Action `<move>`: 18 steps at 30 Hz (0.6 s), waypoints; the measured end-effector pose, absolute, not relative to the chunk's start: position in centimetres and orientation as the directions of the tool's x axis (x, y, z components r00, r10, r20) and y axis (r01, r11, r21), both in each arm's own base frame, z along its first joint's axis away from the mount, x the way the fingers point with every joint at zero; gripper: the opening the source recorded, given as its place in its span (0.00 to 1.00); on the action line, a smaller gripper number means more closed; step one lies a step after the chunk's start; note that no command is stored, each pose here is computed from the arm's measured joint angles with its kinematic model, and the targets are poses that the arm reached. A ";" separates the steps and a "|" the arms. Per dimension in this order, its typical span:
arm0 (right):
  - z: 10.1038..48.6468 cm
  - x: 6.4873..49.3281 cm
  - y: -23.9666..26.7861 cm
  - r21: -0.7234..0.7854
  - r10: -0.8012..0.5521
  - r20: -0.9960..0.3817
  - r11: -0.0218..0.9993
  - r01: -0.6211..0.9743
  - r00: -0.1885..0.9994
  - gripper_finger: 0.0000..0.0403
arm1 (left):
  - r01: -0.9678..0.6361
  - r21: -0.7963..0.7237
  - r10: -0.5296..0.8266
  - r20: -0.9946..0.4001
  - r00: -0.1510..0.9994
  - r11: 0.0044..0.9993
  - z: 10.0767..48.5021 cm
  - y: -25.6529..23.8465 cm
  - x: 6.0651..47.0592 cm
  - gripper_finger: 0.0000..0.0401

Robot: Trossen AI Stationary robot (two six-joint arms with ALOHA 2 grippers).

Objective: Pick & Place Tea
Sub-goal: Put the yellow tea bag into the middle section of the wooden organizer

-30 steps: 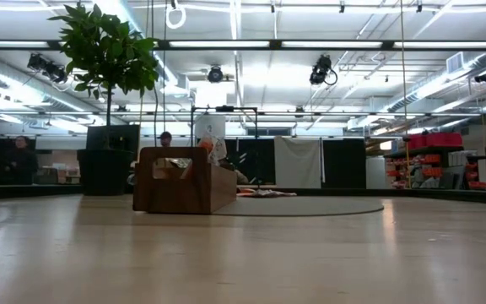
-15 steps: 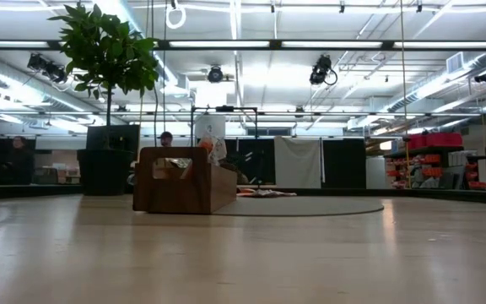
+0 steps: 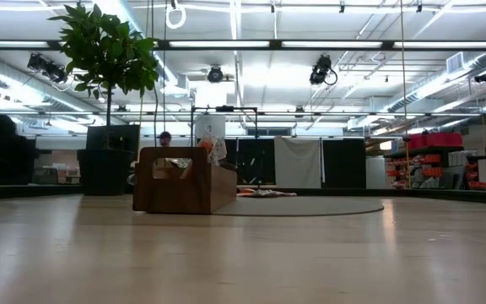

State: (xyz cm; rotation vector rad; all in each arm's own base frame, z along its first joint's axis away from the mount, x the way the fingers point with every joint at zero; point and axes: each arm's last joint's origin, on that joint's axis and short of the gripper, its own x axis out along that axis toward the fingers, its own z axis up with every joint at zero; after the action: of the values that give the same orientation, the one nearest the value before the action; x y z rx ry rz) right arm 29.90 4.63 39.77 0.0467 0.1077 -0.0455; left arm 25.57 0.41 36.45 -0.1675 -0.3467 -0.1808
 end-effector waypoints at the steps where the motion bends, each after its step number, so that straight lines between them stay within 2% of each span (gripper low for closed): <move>1: 39.8 29.9 4.6 0.044 -0.046 -0.102 0.998 0.051 0.994 0.44 | 0.205 -0.135 -0.147 0.351 0.925 0.969 36.4 0.4 25.6 0.00; 18: 38.9 31.8 4.8 0.048 -0.052 -0.068 0.997 0.055 0.996 0.44 | 0.208 -0.148 -0.148 0.341 0.928 0.967 36.3 0.4 25.6 0.00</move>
State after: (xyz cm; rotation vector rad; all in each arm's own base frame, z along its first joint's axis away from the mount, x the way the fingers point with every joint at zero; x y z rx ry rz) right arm 31.78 4.79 38.94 0.0499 0.0670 -0.0536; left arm 25.62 0.38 36.34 -0.1839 -0.3340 -0.1834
